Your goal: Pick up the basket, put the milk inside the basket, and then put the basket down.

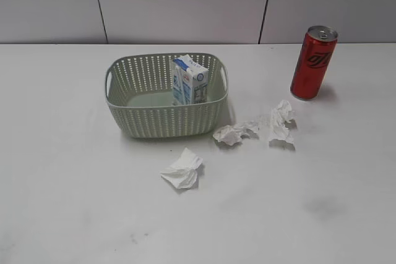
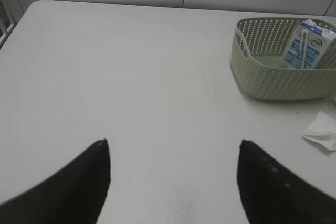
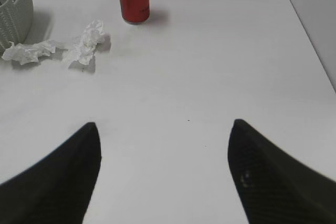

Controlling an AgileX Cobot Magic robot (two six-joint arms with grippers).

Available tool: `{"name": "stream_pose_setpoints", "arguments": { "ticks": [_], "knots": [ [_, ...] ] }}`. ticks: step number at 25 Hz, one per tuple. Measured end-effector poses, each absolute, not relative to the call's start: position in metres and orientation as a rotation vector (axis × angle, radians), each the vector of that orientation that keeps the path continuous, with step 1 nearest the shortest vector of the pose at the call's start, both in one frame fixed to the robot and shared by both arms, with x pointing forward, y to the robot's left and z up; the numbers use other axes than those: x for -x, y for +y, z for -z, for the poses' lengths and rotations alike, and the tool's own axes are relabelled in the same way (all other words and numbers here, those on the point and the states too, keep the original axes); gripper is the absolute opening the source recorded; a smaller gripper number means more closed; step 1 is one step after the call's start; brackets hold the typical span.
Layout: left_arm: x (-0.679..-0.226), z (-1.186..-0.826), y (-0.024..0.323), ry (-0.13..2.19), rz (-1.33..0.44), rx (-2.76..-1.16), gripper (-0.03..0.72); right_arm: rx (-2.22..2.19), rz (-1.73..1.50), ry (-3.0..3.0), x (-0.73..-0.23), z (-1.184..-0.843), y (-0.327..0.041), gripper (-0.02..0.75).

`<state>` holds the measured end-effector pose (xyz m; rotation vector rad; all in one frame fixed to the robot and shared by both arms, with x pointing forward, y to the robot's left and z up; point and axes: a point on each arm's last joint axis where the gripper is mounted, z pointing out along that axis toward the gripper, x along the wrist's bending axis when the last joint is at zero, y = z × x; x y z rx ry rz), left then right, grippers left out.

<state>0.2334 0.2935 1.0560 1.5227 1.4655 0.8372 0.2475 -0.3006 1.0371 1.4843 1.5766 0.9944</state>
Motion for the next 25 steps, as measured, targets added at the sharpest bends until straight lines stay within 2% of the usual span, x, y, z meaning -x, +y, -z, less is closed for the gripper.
{"name": "stream_pose_setpoints", "arguments": {
  "ticks": [25],
  "knots": [
    [-0.2331,-1.0556,0.2938,1.467,-0.841,-1.524,0.571,-1.484,-0.995,1.577,-0.2475,-1.0371,-0.3005,0.591]
  ]
}}
